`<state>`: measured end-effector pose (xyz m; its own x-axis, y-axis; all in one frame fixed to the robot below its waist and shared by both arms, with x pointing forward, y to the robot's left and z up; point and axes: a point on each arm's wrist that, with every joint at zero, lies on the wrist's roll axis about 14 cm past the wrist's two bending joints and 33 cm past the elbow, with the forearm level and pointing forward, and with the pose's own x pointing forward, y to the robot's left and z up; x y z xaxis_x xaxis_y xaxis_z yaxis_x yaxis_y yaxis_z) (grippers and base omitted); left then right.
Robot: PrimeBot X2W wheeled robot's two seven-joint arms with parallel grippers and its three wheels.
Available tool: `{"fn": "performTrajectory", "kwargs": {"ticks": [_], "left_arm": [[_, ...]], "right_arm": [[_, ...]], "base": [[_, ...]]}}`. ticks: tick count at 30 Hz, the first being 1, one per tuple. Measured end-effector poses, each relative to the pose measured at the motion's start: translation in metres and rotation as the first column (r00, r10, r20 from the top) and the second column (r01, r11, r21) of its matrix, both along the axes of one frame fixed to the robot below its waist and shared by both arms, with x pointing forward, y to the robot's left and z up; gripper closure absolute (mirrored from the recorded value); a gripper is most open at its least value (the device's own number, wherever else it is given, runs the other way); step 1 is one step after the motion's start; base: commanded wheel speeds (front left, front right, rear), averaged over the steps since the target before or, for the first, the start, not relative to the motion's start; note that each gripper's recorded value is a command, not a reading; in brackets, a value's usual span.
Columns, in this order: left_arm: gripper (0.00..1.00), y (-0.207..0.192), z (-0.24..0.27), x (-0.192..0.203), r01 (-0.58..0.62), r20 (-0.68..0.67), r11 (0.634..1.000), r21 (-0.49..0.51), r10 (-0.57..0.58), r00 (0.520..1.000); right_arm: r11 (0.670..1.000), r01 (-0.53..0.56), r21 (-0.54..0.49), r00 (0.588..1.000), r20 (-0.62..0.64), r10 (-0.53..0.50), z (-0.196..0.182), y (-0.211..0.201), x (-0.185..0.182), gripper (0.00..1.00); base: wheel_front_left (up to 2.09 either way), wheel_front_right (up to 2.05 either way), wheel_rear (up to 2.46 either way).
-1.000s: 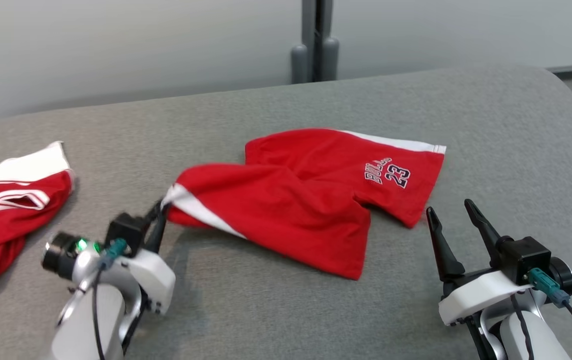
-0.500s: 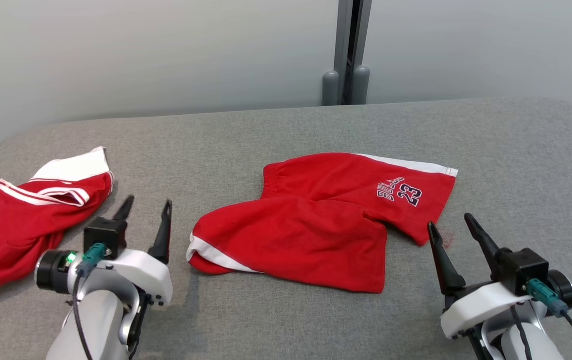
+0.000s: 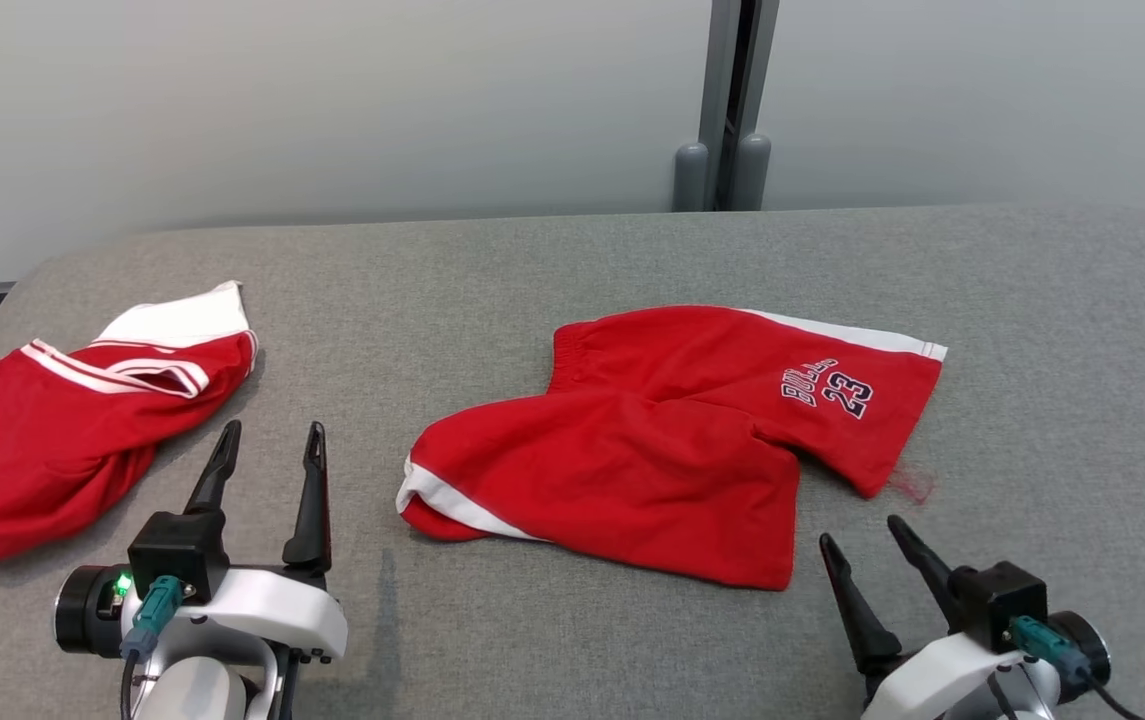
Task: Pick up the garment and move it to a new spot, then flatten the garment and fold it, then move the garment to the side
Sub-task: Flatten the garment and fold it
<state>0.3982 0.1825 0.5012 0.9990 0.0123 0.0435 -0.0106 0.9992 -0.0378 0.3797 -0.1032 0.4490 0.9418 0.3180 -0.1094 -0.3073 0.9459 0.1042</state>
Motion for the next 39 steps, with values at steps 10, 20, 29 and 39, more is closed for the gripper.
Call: {"fn": "performTrajectory", "kwargs": {"ticks": [10,20,29,39], "left_arm": [[0.00,0.014,-0.013,-0.011,-0.033,-0.036,0.999,0.002,0.033,0.999],[0.00,0.035,-0.024,-0.021,-0.095,-0.071,0.995,0.009,0.095,0.993],[0.00,0.031,-0.020,-0.020,-0.089,-0.057,0.996,-0.001,0.089,0.994],[0.00,0.014,-0.017,-0.024,-0.040,-0.048,0.999,-0.015,0.039,0.998]], "right_arm": [[0.988,-0.154,-0.004,0.973,-0.174,0.151,-0.049,0.040,-0.012,0.00],[0.979,-0.202,0.000,0.946,-0.257,0.196,-0.071,0.053,-0.013,0.91],[0.978,-0.208,0.018,0.971,-0.112,0.209,-0.027,0.055,0.007,1.00],[0.990,-0.143,-0.006,0.990,0.002,0.143,0.008,0.019,0.002,1.00]], "base": [[0.00,0.00,0.00],[0.00,0.00,0.00],[0.00,0.00,0.00],[0.00,0.00,0.00]]}}
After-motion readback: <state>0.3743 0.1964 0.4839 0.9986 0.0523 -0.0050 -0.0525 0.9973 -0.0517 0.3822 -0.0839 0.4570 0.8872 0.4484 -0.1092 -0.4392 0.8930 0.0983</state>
